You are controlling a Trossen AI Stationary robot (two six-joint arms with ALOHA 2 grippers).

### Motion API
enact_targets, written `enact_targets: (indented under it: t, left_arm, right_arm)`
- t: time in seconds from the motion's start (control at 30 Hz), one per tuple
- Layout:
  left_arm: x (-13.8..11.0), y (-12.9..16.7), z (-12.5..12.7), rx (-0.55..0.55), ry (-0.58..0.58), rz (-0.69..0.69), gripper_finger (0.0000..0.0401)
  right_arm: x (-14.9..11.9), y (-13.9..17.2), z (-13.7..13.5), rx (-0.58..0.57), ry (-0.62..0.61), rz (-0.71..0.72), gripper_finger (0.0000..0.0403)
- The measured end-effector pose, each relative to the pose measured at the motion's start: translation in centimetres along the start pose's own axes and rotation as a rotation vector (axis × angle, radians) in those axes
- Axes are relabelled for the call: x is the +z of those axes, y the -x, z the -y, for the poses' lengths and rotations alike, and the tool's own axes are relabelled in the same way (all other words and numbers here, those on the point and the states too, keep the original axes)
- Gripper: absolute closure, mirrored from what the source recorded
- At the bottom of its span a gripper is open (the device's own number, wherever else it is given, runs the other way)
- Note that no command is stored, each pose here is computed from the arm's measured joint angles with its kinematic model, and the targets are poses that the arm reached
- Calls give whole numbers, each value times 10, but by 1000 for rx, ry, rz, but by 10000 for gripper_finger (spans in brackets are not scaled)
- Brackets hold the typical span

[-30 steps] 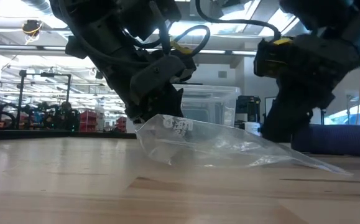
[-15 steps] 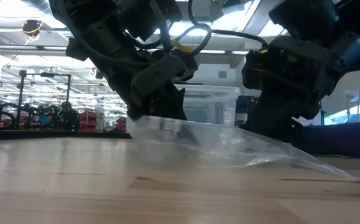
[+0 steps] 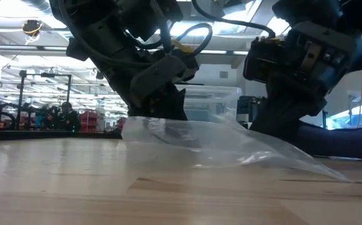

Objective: Roll bandage
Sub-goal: Open the transparent zip bag

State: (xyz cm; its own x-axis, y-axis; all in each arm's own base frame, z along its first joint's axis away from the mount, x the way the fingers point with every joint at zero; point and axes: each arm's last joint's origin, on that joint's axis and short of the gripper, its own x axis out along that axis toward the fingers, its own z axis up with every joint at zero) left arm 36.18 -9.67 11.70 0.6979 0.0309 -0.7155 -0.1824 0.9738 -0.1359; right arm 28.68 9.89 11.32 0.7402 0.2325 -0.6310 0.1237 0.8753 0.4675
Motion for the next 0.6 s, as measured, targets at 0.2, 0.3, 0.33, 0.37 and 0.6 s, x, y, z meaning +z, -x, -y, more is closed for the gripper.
enact_targets:
  t: [0.2, 0.3, 0.33, 0.37, 0.6]
  left_arm:
    - [6, 16, 0, -13, -34, -33, 281]
    - [16, 36, -1, -16, -81, -29, 281]
    - [20, 44, -1, -18, -98, -24, 281]
    - [23, 50, -1, -20, -105, -13, 281]
    - [56, 69, -7, -87, -68, 194, 281]
  right_arm:
    - [1, 0, 0, -27, 68, 19, 390]
    - [0, 0, 2, -51, 75, 17, 386]
    - [0, 0, 2, -61, 84, 18, 390]
    - [0, 0, 2, -64, 97, 26, 395]
    - [7, 0, -1, -93, 167, 73, 396]
